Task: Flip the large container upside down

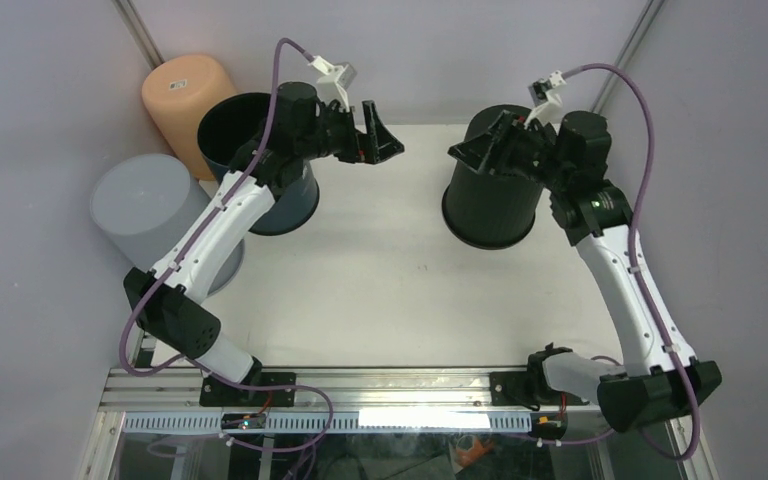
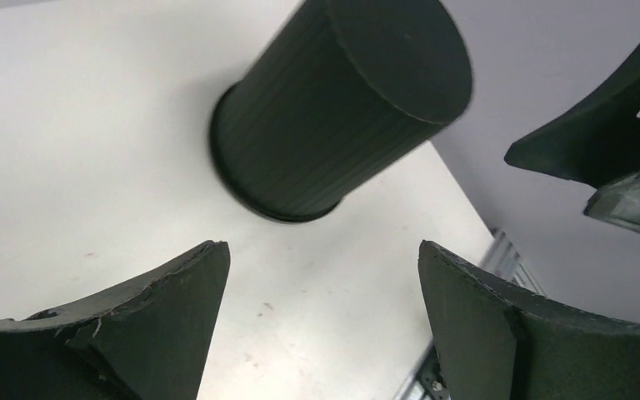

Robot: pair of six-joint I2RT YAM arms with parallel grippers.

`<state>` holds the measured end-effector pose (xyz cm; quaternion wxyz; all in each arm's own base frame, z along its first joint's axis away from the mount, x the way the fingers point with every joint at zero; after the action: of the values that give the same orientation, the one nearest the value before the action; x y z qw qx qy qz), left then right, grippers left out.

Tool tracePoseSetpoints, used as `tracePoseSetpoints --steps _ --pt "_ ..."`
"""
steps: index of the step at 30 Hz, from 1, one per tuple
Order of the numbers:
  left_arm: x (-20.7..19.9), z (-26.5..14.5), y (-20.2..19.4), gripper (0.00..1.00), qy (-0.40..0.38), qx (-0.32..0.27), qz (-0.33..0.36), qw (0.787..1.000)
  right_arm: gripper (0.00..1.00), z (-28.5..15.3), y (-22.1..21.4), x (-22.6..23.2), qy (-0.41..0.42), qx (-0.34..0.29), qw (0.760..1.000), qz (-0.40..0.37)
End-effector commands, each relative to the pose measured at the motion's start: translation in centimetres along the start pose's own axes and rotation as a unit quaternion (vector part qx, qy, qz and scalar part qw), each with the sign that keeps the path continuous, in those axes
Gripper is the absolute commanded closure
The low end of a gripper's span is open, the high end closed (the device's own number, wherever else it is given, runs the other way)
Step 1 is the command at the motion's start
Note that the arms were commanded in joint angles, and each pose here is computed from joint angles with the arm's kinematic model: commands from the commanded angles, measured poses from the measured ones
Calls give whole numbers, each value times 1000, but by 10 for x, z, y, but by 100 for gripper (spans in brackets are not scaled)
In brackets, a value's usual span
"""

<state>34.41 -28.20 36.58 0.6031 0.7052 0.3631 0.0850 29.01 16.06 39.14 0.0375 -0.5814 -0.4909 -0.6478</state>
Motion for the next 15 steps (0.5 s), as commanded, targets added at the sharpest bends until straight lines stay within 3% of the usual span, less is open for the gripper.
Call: tracePoseSetpoints --steps 1,9,15 --pt "33 -47 29 13 90 -46 29 995 38 36 -8 -27 -43 6 999 -22" --pt "56 -96 55 12 191 -89 51 976 37 90 -49 -78 -133 89 985 -72" --pt "77 -119 65 5 282 -97 43 954 35 93 -4 -131 -285 5 948 -139"
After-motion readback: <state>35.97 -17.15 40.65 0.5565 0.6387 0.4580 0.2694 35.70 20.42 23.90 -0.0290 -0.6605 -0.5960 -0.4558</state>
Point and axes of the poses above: each gripper's point midway between its finger pads, its own z axis out along the fingers, its own x axis along the line the jaws close on, y = z × x, the point moved 3 cm from there along -z, back along the fingers, and after that the axes turned 14 degrees about z, right-handed, at the moved point
